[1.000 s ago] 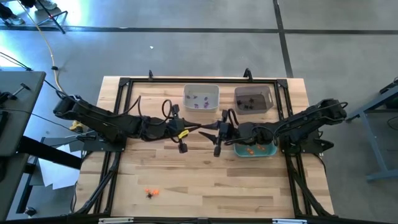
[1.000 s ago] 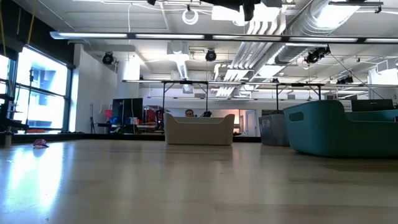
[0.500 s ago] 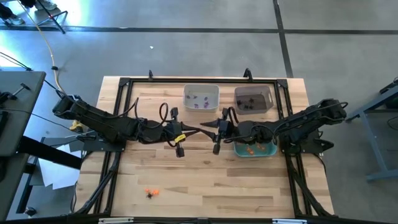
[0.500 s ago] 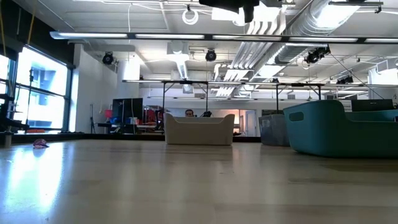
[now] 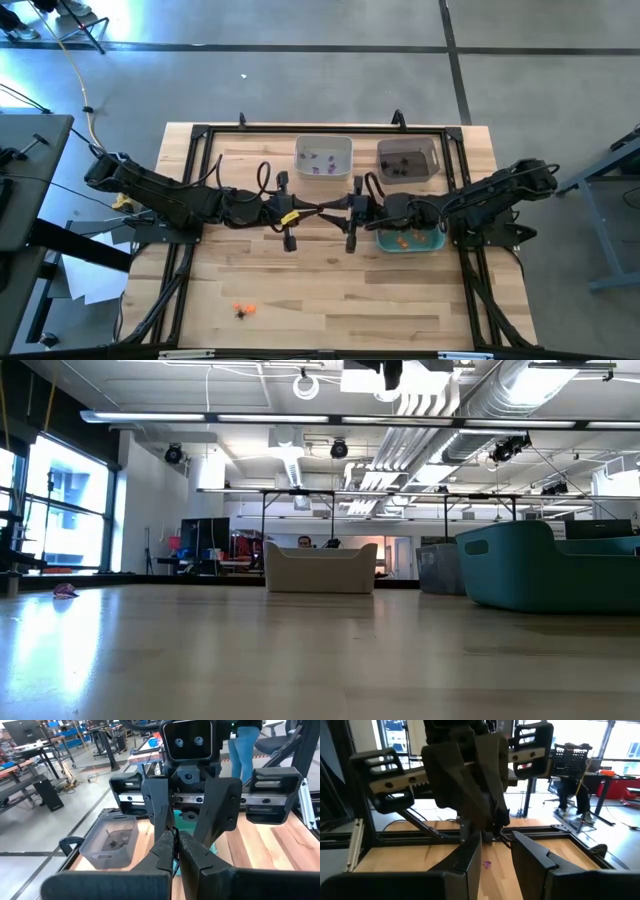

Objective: Sort Halloween decoration
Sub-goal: Put the black spider toy into the black bin

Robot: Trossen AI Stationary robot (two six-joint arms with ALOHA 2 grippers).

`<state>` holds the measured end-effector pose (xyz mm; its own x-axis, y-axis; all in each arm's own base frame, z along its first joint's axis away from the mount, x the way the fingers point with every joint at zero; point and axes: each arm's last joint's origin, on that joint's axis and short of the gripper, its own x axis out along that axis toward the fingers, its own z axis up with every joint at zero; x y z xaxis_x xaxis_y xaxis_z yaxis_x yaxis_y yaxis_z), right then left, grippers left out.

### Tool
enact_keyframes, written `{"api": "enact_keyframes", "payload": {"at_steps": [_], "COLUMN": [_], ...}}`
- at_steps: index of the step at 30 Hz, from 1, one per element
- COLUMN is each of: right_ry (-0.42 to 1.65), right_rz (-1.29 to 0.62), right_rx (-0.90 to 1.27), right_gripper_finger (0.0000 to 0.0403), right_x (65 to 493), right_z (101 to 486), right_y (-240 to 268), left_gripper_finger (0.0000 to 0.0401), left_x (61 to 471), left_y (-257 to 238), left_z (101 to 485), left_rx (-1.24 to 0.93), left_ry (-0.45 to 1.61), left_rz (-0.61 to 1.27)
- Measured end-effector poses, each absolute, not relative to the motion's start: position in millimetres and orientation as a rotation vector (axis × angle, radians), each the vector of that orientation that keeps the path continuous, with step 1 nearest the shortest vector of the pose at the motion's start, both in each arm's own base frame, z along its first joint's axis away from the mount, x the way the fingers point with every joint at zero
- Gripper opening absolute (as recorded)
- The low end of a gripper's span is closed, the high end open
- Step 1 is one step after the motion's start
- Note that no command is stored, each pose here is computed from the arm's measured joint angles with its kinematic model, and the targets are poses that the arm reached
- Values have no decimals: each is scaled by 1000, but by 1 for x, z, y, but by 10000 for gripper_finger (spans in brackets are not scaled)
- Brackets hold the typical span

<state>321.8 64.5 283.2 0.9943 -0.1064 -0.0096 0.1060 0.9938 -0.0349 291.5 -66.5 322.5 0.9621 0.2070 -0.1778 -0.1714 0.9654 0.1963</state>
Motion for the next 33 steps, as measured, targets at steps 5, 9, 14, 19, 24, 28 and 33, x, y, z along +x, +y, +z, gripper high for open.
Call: {"api": "enact_keyframes", "payload": {"at_steps": [5,9,14,19,24,28,33], "right_ry": [-5,-6,-11,-11,-9,-9,-8], "right_rz": [-101,-94,-93,-93,-96,-96,-96], "right_rx": [-32,-41,-46,-50,-58,-66,-63], "right_gripper_finger": [99,99,89,36,9,3,2], "right_x": [322,322,322,322,322,322,322], "right_z": [285,285,285,285,285,285,285], "right_y": [65,65,65,65,65,65,65], "left_gripper_finger": [0,0,0,0,0,0,0], "left_x": [292,292,292,292,292,292,292], "left_y": [-65,-66,-65,-65,-65,-66,-66], "left_z": [323,323,323,324,324,324,324], "left_rx": [174,167,166,168,172,174,175], "left_ry": [198,197,190,189,187,188,188], "left_rz": [177,174,175,177,176,175,175]}}
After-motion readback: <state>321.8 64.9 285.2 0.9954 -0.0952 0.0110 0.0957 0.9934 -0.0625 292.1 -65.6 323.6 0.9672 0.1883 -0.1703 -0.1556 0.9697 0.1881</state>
